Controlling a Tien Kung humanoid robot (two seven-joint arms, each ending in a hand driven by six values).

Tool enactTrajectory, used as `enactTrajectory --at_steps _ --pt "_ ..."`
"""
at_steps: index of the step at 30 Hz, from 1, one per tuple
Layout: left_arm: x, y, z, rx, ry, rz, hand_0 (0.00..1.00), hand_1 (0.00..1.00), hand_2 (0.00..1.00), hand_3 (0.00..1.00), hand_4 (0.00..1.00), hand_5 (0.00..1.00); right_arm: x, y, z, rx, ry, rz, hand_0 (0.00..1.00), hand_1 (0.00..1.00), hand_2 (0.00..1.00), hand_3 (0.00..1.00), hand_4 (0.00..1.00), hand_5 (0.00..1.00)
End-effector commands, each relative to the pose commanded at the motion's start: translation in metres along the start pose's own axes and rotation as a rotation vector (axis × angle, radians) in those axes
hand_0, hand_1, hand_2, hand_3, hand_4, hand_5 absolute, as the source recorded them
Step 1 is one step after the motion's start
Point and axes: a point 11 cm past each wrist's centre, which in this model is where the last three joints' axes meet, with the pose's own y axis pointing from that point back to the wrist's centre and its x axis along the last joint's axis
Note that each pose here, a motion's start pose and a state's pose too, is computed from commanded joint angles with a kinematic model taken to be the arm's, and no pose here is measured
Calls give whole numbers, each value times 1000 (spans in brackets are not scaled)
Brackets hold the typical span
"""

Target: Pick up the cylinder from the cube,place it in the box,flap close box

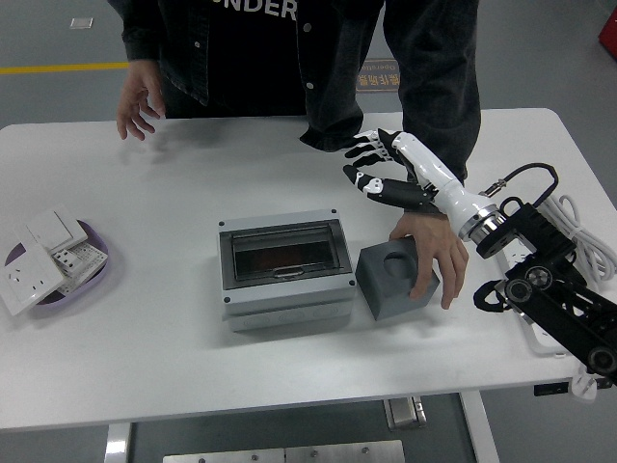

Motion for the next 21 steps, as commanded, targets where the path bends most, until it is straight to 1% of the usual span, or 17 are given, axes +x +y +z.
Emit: enactTrajectory --at_steps 8,10,15,18,21 --pt "0 0 -3 6 3 0 634 661 580 677 721 303 41 28 25 -27 -116 213 683 605 664 698 621 376" --pt "1 0 -4 9 4 1 634 661 579 677 723 304 51 32 29 -27 -147 256 665 594 654 692 618 371" --pt "4 0 -4 10 3 6 634 661 579 677 723 304 72 41 42 -25 -254 356 665 594 654 692 618 371" --pt "6 0 -3 9 3 9 634 661 580 677 723 306 78 45 50 -25 -312 393 658 595 653 690 621 368" --pt "7 0 -2 9 0 12 634 661 580 677 723 306 77 48 56 -26 -356 410 658 595 653 690 621 368"
